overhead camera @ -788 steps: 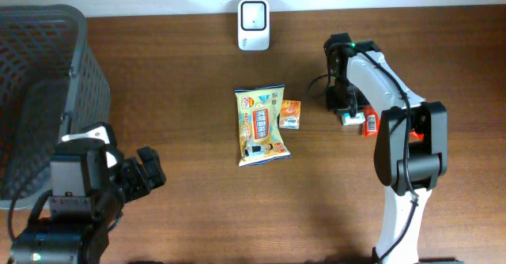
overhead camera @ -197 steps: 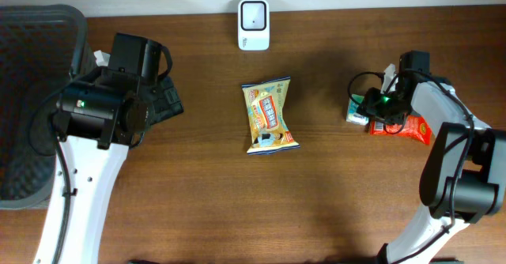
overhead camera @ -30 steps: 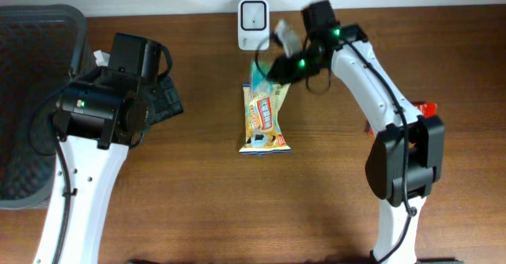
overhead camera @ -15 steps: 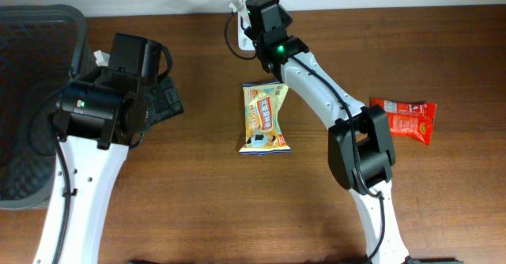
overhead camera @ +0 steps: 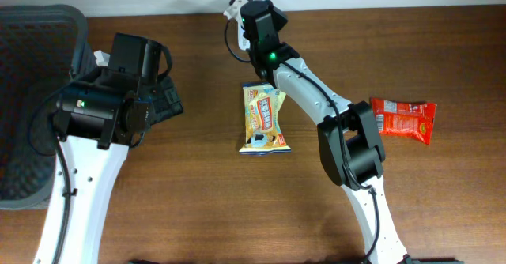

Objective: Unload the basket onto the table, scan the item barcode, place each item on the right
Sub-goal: 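Carry the green pack right and place it beside the orange pack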

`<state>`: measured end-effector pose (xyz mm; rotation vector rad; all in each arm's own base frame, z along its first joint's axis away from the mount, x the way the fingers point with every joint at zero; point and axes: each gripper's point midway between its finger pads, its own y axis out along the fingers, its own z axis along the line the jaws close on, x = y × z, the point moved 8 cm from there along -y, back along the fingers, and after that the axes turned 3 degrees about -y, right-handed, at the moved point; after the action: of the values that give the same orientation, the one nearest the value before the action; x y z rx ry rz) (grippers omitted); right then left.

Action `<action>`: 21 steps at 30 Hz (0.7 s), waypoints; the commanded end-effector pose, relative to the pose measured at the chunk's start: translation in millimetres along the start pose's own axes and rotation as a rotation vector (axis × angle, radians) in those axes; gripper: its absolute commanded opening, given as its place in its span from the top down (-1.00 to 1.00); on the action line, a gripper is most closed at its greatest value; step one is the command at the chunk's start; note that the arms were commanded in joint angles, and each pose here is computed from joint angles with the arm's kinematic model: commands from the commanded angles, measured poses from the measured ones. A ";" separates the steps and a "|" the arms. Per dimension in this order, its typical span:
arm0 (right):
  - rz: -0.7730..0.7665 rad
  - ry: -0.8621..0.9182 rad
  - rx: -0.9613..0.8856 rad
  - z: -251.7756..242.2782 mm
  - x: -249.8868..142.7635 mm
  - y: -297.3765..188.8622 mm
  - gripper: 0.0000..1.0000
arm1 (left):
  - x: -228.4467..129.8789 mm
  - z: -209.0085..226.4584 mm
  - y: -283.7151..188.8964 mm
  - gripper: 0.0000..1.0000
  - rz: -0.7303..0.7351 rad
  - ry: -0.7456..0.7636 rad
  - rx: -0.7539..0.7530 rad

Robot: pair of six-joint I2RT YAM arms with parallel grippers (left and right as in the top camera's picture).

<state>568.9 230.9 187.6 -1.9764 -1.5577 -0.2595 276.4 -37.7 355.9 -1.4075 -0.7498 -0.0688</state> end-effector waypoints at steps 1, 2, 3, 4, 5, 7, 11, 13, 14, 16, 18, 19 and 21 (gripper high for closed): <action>0.066 0.317 -0.103 -61.0 -8.9 -13.0 0.92 | 1.2 3.1 -6.9 -0.98 -0.019 -0.008 -0.011; 0.096 0.429 -0.112 -81.2 -19.0 -16.7 0.92 | 1.2 3.1 -6.9 -0.98 -0.019 -0.008 -0.011; 0.115 0.508 -0.113 -95.7 -27.1 -19.3 0.92 | 1.2 3.1 -6.9 -0.98 -0.019 -0.009 -0.011; 0.144 0.597 -0.103 -116.0 -41.9 -21.9 0.92 | 1.2 3.1 -6.9 -0.98 -0.019 -0.008 -0.011; 0.174 0.679 -0.092 -136.9 -59.2 -23.9 0.92 | 1.2 3.1 -6.9 -0.98 -0.019 -0.008 -0.011; 0.284 0.862 -0.101 -184.4 -113.9 -28.6 0.92 | 1.2 3.1 -6.9 -0.98 -0.019 -0.008 -0.011; 0.645 1.094 -0.226 -238.4 -254.8 -40.8 0.92 | 1.2 3.1 -6.9 -0.98 -0.019 -0.008 -0.011; 0.837 1.189 -0.293 -255.3 -328.7 -57.7 0.92 | 1.3 3.0 -6.8 -0.98 -0.019 -0.008 -0.011; 0.899 1.223 -0.308 -264.1 -360.6 -67.3 0.92 | 1.2 3.1 -6.9 -0.98 -0.019 -0.008 -0.011; 0.985 1.279 -0.343 -276.2 -407.7 -85.1 0.92 | 1.3 3.0 -6.9 -0.98 -0.019 -0.008 -0.012; 1.052 1.355 -0.370 -285.7 -455.3 -105.8 0.92 | 1.2 3.1 -6.9 -0.98 -0.019 -0.008 -0.011; 1.074 1.392 -0.380 -287.6 -475.3 -114.5 0.92 | 1.2 3.1 -6.9 -0.99 -0.019 -0.008 -0.011; 1.101 1.453 -0.426 -287.2 -516.8 -129.0 0.92 | 1.2 3.1 -6.9 -0.98 -0.019 -0.008 -0.011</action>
<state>374.8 -317.2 220.8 -1.8215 0.4561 -1.1722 276.4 -37.7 355.9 -1.4074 -0.7495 -0.0691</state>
